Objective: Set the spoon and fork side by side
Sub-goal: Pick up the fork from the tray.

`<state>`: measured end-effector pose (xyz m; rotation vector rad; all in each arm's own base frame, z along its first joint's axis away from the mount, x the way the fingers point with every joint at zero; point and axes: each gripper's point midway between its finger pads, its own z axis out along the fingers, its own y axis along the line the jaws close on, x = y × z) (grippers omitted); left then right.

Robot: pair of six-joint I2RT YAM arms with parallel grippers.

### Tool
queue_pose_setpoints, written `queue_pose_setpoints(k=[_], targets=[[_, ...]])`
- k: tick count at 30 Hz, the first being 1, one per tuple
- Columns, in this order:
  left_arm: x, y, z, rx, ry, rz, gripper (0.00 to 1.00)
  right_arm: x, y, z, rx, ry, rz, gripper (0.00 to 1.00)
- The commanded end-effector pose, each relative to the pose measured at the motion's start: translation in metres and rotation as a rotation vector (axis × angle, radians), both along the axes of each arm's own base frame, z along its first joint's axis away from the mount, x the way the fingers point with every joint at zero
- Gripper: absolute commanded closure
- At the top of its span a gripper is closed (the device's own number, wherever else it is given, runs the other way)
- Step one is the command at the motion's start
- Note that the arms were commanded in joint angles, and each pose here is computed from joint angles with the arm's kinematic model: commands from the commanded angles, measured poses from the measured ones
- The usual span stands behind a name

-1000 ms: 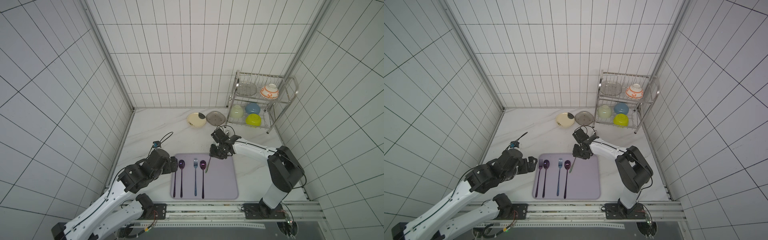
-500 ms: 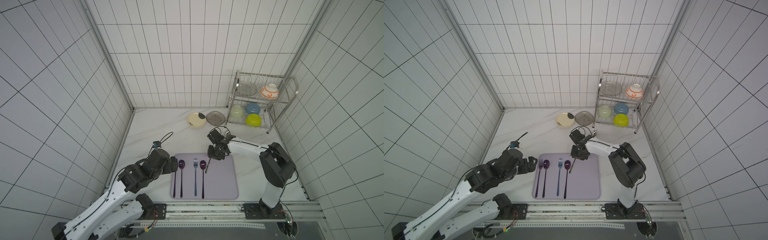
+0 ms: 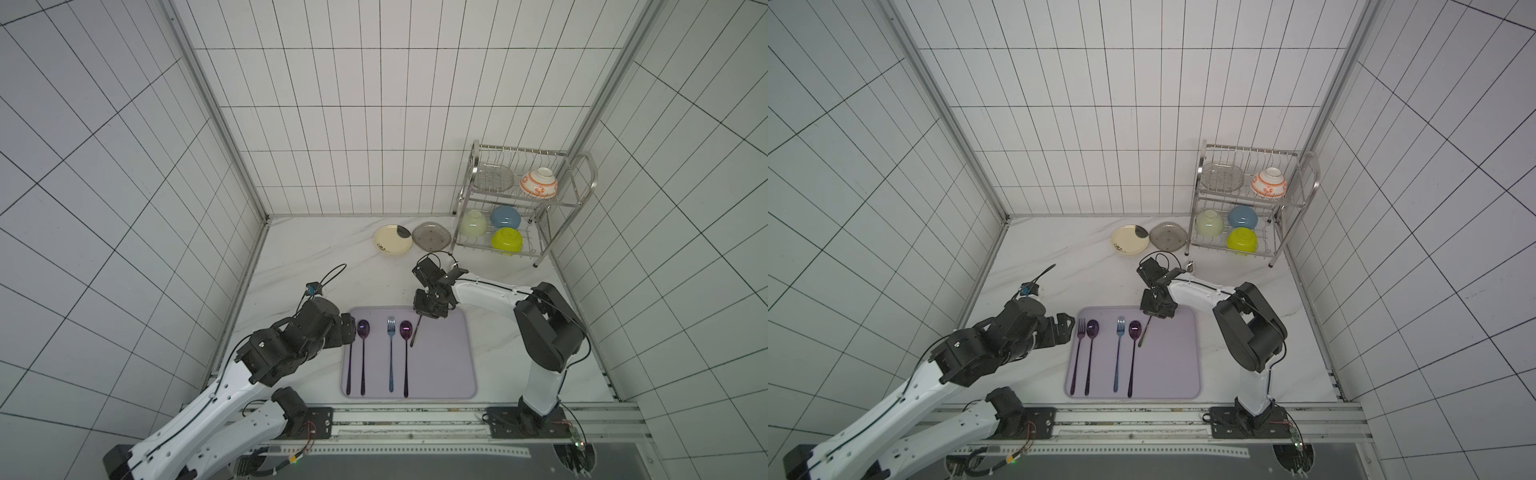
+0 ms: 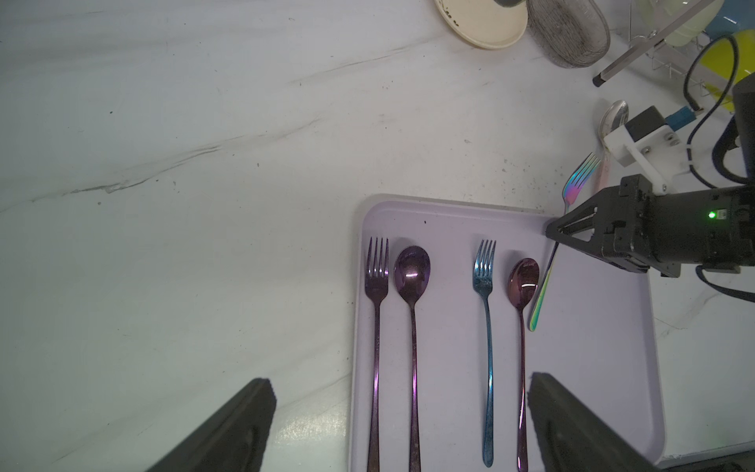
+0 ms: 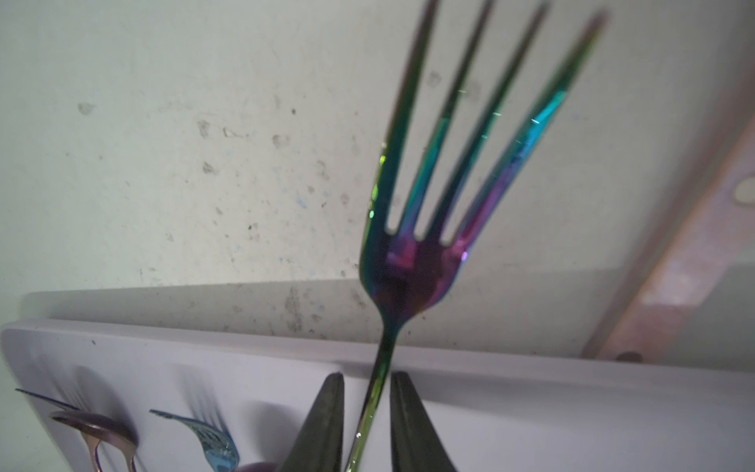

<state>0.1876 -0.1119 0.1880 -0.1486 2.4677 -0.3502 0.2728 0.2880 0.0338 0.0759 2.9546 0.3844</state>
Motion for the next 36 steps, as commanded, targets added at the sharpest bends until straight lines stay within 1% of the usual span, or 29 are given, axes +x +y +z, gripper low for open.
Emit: queue_pose_setpoints(k=[1,6,13,21,27,31,36], targets=[[0.003,0.001,0.001,0.003,-0.012,0.009,0.02,-0.002,-0.010,-0.007,-0.048,0.015,-0.016,0.79],[0.003,0.002,0.001,0.004,-0.014,0.011,0.02,-0.003,-0.014,-0.009,-0.051,0.021,-0.023,0.86],[0.003,0.003,0.001,0.007,-0.013,0.016,0.02,-0.003,-0.020,-0.003,-0.053,0.009,-0.026,1.00],[0.003,0.003,0.002,0.006,-0.016,0.020,0.02,-0.002,-0.033,0.017,-0.089,-0.044,-0.007,1.00],[0.003,0.004,0.003,0.003,-0.021,0.021,0.02,-0.011,-0.044,0.031,-0.114,-0.054,0.026,1.00],[0.003,0.004,0.003,0.002,-0.023,0.023,0.02,-0.022,-0.055,0.037,-0.128,-0.054,0.049,1.00],[0.003,0.005,0.003,0.001,-0.026,0.024,0.02,-0.054,-0.078,0.039,-0.197,-0.011,0.079,1.00]])
